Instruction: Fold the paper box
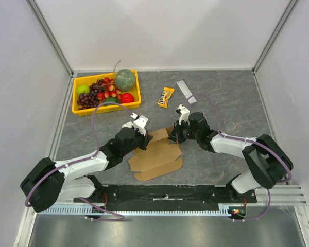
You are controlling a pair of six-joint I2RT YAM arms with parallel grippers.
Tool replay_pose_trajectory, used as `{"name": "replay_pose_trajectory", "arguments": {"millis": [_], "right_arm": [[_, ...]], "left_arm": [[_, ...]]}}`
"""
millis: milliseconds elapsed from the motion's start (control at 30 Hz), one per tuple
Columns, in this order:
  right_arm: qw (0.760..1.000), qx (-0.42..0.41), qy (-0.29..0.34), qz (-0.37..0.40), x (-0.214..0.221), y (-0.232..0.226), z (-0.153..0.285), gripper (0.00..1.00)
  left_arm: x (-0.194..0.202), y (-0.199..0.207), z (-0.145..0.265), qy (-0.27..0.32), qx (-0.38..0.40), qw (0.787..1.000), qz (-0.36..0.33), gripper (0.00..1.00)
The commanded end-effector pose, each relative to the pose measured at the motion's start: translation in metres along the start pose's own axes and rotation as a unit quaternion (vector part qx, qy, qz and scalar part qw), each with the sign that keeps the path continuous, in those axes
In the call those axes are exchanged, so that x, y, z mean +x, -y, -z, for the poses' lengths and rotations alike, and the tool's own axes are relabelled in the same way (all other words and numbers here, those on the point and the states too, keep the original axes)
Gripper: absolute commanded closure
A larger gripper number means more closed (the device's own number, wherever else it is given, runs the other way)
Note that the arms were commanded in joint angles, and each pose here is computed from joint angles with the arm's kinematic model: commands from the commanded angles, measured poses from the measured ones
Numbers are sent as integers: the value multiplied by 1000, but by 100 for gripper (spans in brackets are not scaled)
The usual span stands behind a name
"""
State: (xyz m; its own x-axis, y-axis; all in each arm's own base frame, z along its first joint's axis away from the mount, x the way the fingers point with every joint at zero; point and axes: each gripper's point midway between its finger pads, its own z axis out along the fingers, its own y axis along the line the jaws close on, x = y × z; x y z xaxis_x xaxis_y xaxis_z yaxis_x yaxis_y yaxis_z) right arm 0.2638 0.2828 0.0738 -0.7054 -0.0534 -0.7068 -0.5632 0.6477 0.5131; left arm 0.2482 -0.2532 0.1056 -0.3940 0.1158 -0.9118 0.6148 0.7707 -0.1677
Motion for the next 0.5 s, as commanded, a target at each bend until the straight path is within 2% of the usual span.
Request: {"name": "replay_pose_trajectory", "arguments": {"millis": [0, 100, 333, 467], "right_arm": [[998, -50, 32, -3, -15, -14, 3, 100], [999, -35, 37, -10, -16, -6, 5, 100], [995, 92, 30, 1, -14, 37, 14, 99], [994, 109, 18, 5, -9, 45, 13, 99]], "left_arm": [[5, -1, 2, -3, -3, 1000, 12, 98], [5, -1, 2, -4, -3, 1000, 12, 98], [4, -2, 2, -3, -4, 1000, 11, 98], [3, 0, 1, -3, 0, 1000, 11, 98]]}}
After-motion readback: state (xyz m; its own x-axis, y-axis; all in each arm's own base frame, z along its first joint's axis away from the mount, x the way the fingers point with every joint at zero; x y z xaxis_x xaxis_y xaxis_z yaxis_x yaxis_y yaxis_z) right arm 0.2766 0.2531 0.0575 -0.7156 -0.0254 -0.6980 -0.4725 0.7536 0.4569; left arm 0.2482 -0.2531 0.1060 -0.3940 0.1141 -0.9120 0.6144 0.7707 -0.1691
